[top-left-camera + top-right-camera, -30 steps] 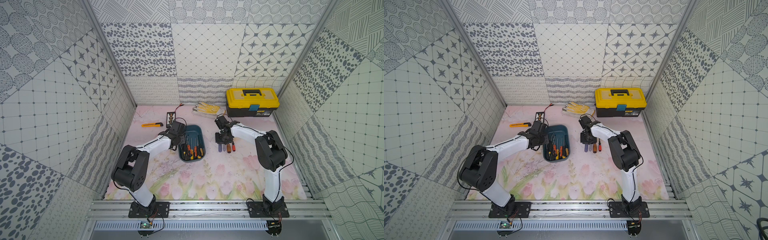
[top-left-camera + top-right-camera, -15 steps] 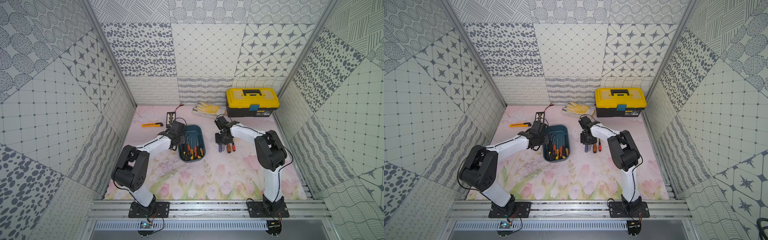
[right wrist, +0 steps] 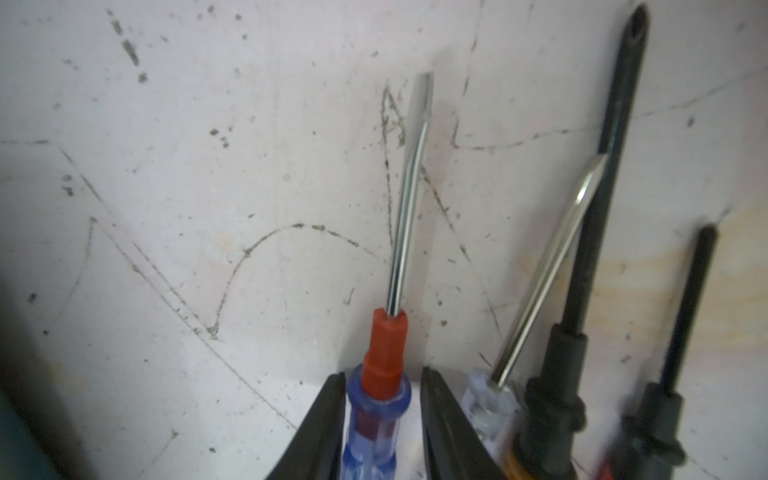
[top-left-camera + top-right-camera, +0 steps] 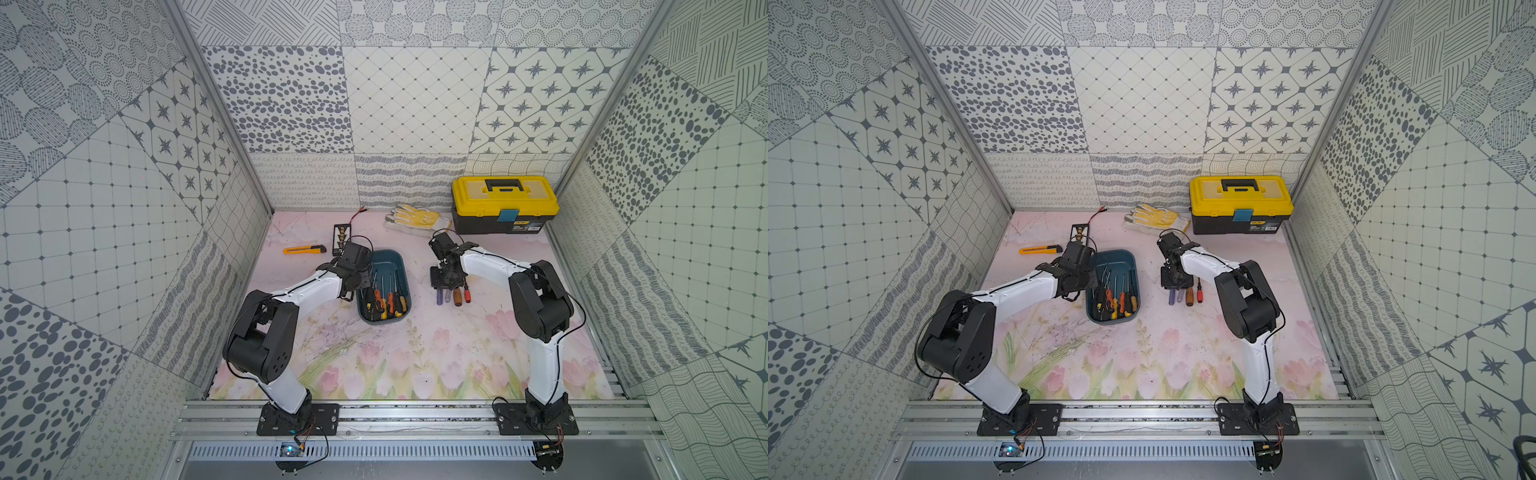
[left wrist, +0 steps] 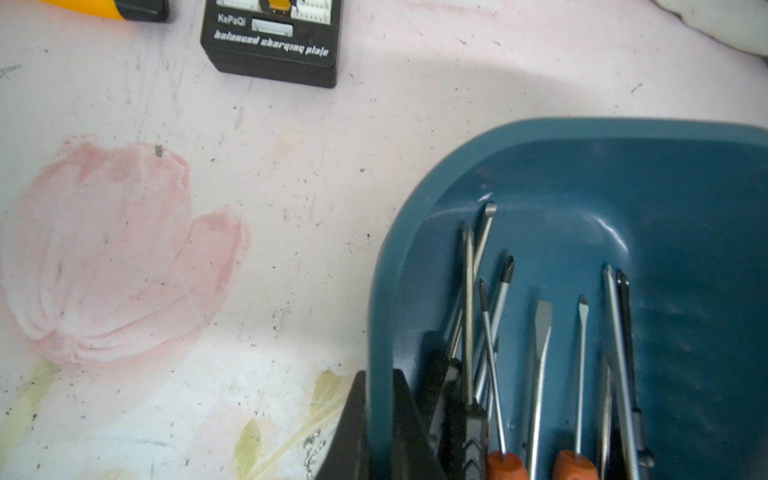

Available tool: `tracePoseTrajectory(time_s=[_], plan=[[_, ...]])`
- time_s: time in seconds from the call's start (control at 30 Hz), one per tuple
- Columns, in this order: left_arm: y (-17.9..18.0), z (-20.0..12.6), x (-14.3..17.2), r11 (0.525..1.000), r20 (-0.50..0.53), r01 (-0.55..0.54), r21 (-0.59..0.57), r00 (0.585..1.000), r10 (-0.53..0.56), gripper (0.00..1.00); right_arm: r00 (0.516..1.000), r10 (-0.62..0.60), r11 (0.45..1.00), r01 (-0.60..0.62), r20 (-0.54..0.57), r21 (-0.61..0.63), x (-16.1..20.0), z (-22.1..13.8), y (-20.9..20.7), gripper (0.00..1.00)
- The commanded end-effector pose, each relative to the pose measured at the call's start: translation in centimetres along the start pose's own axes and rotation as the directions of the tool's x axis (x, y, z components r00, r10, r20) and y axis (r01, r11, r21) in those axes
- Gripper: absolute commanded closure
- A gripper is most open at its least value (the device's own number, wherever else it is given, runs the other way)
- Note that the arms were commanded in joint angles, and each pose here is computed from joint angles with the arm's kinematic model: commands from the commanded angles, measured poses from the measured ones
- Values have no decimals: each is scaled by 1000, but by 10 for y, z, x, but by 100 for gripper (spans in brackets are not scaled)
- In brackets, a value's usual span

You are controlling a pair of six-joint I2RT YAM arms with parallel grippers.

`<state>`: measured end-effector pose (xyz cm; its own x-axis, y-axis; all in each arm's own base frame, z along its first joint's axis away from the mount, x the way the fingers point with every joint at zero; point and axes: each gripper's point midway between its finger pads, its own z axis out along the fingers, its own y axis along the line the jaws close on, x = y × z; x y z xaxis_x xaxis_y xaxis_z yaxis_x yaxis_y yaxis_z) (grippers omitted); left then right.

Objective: Take out the screwdriver from the storage box
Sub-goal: Place the screwdriver at the center of the board, then pick up the screwdriver from the storage box.

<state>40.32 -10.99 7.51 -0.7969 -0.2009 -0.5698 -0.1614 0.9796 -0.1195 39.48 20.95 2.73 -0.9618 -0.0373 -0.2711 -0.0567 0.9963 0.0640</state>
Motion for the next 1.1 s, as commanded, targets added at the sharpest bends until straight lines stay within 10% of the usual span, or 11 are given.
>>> tracePoseTrajectory(time_s=[0.0,1.07], plan=[[-1,0,-19,1000,60,6,-13,998,-5,100,1000,0,1000,0,30,-3,-5,-2,-1,62],[-19,-7,-21,997,59,-17,79,998,13,100,929,-71,940,184,363,-287,-45,-128,81,43]])
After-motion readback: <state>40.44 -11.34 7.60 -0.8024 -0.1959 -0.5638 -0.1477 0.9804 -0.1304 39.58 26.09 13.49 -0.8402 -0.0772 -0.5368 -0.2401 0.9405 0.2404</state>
